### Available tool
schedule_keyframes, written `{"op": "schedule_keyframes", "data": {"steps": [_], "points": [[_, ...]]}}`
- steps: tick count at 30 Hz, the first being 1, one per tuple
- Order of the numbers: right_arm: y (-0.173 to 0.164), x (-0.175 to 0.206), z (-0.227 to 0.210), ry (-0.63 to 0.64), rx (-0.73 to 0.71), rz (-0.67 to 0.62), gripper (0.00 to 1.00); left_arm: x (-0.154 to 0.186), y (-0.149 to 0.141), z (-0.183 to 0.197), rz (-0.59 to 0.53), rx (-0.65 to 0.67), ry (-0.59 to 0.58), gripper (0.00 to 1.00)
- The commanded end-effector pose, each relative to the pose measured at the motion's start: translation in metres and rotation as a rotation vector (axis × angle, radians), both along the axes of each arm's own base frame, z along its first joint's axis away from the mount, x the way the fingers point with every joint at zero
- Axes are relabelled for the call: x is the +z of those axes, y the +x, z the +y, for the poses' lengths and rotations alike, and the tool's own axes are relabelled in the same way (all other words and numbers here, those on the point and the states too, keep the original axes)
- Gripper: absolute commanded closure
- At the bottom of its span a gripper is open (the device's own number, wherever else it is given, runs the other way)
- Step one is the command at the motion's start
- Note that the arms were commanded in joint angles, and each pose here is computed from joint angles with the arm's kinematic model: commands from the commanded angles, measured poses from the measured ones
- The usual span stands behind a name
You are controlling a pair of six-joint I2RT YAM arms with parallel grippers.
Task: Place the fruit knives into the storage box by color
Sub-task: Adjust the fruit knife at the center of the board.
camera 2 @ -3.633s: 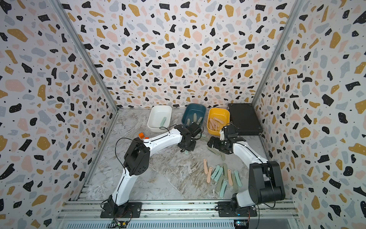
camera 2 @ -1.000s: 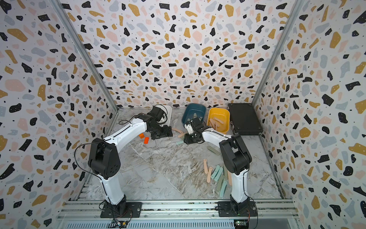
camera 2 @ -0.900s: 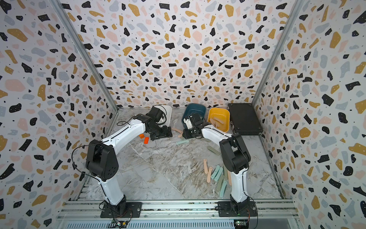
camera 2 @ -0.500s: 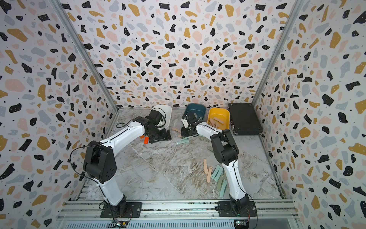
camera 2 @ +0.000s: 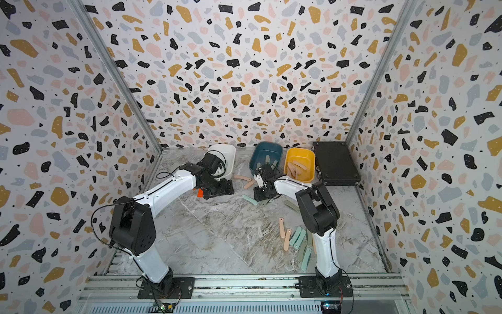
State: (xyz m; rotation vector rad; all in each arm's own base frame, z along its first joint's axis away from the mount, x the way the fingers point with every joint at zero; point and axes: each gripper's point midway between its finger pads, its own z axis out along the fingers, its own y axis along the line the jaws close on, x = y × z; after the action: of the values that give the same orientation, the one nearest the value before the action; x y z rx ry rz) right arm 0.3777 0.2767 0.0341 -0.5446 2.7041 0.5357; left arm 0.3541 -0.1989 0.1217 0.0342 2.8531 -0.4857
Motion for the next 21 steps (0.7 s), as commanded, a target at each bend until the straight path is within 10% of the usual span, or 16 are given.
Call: {"op": "schedule_keyframes", "data": {"steps": [1, 15, 21], "points": [[-0.022, 0.012, -0.006, 0.032, -0.023, 0.022, 0.39, 0.011, -0.002, 0.001, -0.031, 0.013, -0.033, 0.08], [-0.083, 0.050, -0.047, 0.001, -0.124, 0.039, 0.44, 0.000, -0.031, 0.003, 0.016, 0.006, -0.072, 0.07], [-0.107, 0.044, -0.082, -0.049, -0.283, 0.059, 0.28, -0.005, -0.040, 0.002, 0.041, -0.009, -0.085, 0.03]]}}
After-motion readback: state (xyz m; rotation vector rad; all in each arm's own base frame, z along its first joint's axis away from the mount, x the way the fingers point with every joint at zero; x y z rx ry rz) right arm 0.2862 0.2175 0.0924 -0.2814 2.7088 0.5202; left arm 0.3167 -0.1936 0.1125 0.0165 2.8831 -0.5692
